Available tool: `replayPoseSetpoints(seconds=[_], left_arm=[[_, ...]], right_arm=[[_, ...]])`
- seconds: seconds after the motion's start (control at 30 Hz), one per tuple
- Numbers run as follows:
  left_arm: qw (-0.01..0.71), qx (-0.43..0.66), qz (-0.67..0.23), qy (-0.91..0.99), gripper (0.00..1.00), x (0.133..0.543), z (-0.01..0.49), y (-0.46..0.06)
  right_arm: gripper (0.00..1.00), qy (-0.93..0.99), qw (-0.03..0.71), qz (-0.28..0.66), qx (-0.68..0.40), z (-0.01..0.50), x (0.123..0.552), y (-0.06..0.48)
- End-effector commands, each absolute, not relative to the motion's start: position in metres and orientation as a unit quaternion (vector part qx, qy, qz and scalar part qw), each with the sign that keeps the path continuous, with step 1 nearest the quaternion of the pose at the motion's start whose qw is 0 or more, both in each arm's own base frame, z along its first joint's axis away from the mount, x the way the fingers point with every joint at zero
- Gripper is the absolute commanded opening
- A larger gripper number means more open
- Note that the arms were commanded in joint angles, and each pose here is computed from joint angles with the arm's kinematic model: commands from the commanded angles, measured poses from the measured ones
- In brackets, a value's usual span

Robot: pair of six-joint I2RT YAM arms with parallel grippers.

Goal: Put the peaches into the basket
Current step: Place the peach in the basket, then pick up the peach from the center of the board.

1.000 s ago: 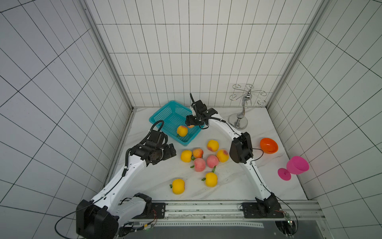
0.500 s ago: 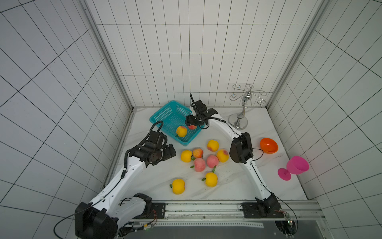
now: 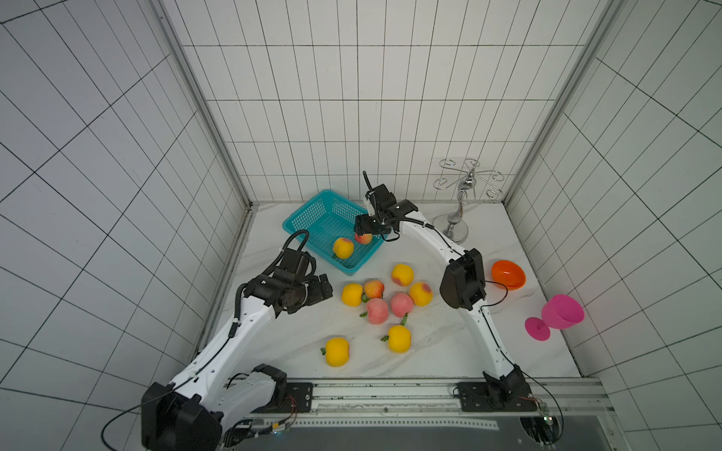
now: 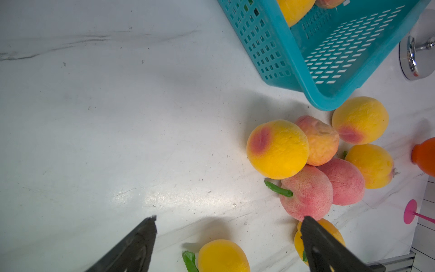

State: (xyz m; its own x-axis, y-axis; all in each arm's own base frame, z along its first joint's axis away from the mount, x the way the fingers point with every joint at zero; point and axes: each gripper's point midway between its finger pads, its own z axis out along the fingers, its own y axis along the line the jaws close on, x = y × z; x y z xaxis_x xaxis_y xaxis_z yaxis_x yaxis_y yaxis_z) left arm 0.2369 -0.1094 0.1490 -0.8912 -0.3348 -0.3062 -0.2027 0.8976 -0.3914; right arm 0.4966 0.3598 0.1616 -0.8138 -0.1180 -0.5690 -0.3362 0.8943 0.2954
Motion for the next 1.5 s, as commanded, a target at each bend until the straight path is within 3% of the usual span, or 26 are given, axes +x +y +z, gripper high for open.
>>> replayPoseSetpoints(seconds=[0.0,0.23,0.53,0.8,1.0,1.47], left_arm=[[0.185,-0.121,-0.187,0.957,0.95,0.228,0.149,-0.110],[0.171,-0.081,-0.191,0.963,0.96,0.214,0.148,-0.128],[0.133,-0.041,-0.169,0.976,0.97,0.186,0.126,-0.159],[0.110,-0.052,-0.136,0.983,0.97,0.166,0.105,-0.156],[0.085,-0.071,-0.101,0.989,0.97,0.152,0.098,-0.154],[0.064,-0.077,-0.075,0.992,0.97,0.128,0.077,-0.179]], right_arm=[[0.80,0.931,0.300,0.169,-0.125,0.200,0.475,0.339],[0.85,0.931,0.311,0.136,-0.134,0.234,0.410,0.313],[1.00,0.939,0.289,0.127,-0.139,0.237,0.325,0.267],[0.99,0.943,0.272,0.123,-0.149,0.218,0.269,0.224],[0.99,0.946,0.235,0.154,-0.162,0.193,0.241,0.221],[0.99,0.938,0.224,0.173,-0.199,0.186,0.219,0.213]])
